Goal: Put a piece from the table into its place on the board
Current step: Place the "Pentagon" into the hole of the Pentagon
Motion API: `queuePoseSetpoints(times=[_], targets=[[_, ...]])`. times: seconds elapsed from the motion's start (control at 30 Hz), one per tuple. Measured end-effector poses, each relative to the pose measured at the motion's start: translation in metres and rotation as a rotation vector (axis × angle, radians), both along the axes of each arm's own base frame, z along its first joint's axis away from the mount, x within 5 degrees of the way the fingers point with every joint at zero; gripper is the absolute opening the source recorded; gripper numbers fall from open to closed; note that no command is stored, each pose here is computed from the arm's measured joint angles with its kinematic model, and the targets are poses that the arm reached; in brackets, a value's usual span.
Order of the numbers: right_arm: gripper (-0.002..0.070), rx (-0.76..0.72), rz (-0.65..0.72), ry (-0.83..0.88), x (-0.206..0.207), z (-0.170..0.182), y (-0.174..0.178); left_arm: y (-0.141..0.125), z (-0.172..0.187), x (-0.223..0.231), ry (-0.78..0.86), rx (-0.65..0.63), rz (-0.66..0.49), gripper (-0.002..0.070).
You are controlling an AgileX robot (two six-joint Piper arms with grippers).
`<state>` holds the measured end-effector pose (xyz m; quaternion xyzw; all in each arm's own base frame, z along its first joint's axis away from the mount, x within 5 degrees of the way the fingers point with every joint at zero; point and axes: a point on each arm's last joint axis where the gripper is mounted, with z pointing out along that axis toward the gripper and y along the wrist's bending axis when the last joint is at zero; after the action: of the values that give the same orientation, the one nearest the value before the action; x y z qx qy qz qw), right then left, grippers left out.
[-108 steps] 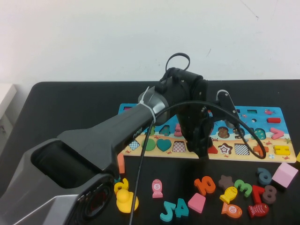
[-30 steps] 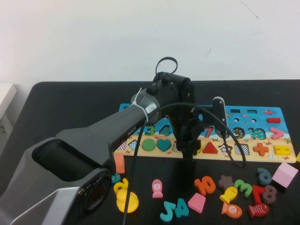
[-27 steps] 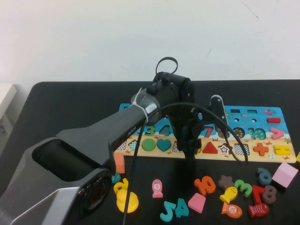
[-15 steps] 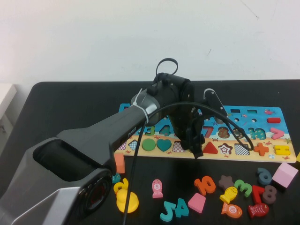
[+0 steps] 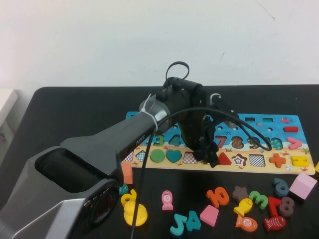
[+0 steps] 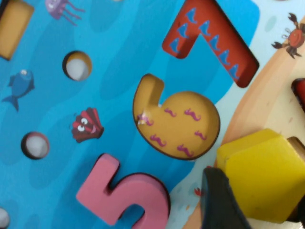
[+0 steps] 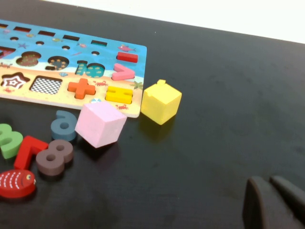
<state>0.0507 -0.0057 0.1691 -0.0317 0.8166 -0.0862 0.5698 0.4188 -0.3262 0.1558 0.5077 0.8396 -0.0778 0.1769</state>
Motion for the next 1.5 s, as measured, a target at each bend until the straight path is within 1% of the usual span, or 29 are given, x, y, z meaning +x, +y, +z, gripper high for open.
queuePoseSetpoints(times=[0.33, 0.53, 0.67, 0.8, 0.9, 1.1, 1.5], targets=[[0.0019, 0.0, 0.0, 0.0, 0.0, 0.0, 0.0, -0.0004, 0.0007, 0.0, 0.04, -0.034, 0.108, 0.0303], [0.0019, 0.0, 0.0, 0.0, 0.0, 0.0, 0.0, -0.0025, 0.0017, -0.0024, 0.086, -0.066, 0.15, 0.0303], [0.0019, 0.0, 0.0, 0.0, 0.0, 0.0, 0.0, -0.0028, 0.0024, -0.0026, 0.126, -0.092, 0.255, 0.0303], [0.0018, 0.0, 0.0, 0.0, 0.0, 0.0, 0.0, -0.0025, 0.0024, -0.0023, 0.172, -0.119, 0.398, 0.0303], [0.0019, 0.0, 0.0, 0.0, 0.0, 0.0, 0.0, -0.0025, 0.0024, -0.0021, 0.194, -0.135, 0.467, 0.0303], [0.0018, 0.0, 0.0, 0.0, 0.0, 0.0, 0.0, -0.0021, 0.0022, -0.0027, 0.219, -0.141, 0.522, 0.0303], [0.0019, 0.0, 0.0, 0.0, 0.0, 0.0, 0.0, -0.0015, 0.002, -0.0049, 0.255, -0.134, 0.562, 0.0303]])
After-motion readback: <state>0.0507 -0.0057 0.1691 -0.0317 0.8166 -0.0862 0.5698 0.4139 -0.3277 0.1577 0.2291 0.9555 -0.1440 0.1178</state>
